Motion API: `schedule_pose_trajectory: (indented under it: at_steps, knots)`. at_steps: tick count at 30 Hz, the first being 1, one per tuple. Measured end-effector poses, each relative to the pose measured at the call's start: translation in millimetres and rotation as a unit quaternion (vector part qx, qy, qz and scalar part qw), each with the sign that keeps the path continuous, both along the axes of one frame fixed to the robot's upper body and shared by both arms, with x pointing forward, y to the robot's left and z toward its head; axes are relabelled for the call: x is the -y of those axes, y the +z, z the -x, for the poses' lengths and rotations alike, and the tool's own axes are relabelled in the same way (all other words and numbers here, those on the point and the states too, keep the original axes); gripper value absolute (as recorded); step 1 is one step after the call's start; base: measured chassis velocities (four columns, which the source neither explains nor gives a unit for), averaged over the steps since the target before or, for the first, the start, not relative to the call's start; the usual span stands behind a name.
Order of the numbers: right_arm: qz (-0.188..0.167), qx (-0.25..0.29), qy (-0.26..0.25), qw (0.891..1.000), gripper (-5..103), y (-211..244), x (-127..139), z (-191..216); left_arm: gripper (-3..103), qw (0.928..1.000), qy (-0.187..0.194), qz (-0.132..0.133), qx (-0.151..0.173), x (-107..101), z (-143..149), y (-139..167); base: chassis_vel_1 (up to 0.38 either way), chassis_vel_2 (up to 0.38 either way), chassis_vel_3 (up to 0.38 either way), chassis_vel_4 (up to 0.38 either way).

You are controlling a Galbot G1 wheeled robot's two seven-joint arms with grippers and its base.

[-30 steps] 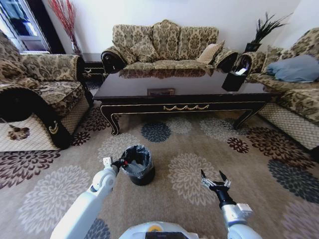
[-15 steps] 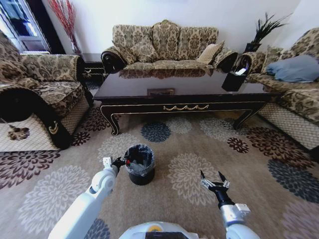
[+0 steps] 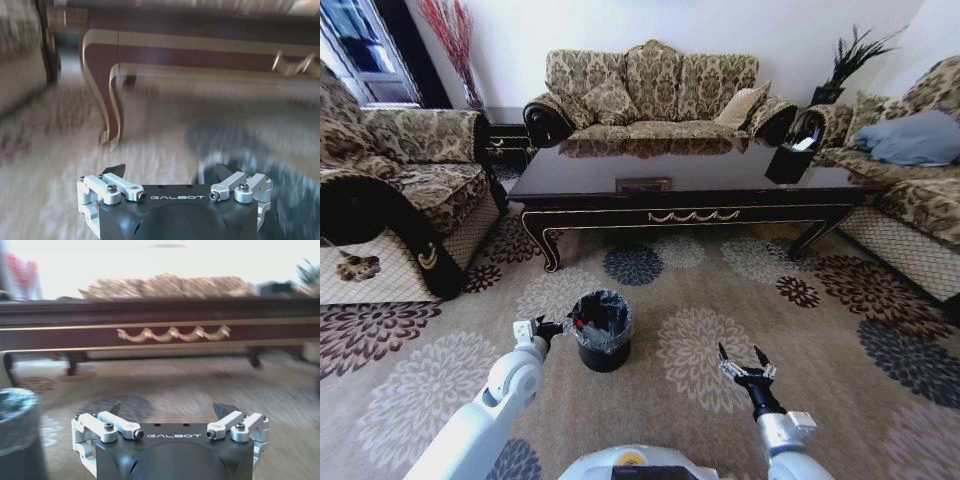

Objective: Move to the front of the table and pick up the trash from the floor, then place it into the trash bin.

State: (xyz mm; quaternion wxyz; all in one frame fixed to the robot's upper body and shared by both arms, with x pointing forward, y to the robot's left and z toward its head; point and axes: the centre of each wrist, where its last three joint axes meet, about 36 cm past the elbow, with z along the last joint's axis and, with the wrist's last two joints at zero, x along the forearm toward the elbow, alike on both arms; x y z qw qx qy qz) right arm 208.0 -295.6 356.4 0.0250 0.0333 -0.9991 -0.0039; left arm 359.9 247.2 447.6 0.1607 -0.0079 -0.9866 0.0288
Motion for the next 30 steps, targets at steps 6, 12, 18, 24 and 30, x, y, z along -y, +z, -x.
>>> schedule_pose_trajectory:
  at_steps: [6, 12, 18, 24, 30]
  knots:
    - [0.041, 0.044, 0.054, 0.997, 100, -11.3, 0.6, 9.9, 100, 0.9968, -0.001, -0.041, 0.068, -11.2, 27.0, -14.5, 0.0, 0.0, 0.0, 0.0]
    - [0.07, 0.079, 0.082, 0.991, 100, -23.5, -0.9, 19.0, 100, 0.9902, 0.024, -0.09, 0.104, -41.7, 57.1, -26.9, 0.0, 0.0, 0.0, 0.0]
    - [0.072, 0.091, 0.061, 0.991, 100, -34.4, 3.0, 18.5, 100, 0.9878, 0.053, -0.109, 0.098, -60.5, 105.6, -28.4, 0.0, 0.0, 0.0, 0.0]
    - [0.071, 0.084, 0.023, 0.994, 100, -57.5, 19.7, 17.5, 100, 0.9885, 0.045, -0.11, 0.094, -68.3, 155.7, -57.5, 0.0, 0.0, 0.0, 0.0]
    - [0.064, 0.088, 0.008, 0.994, 100, -62.9, 27.1, 15.7, 100, 0.9923, 0.035, -0.087, 0.081, -62.7, 182.5, -85.5, 0.0, 0.0, 0.0, 0.0]
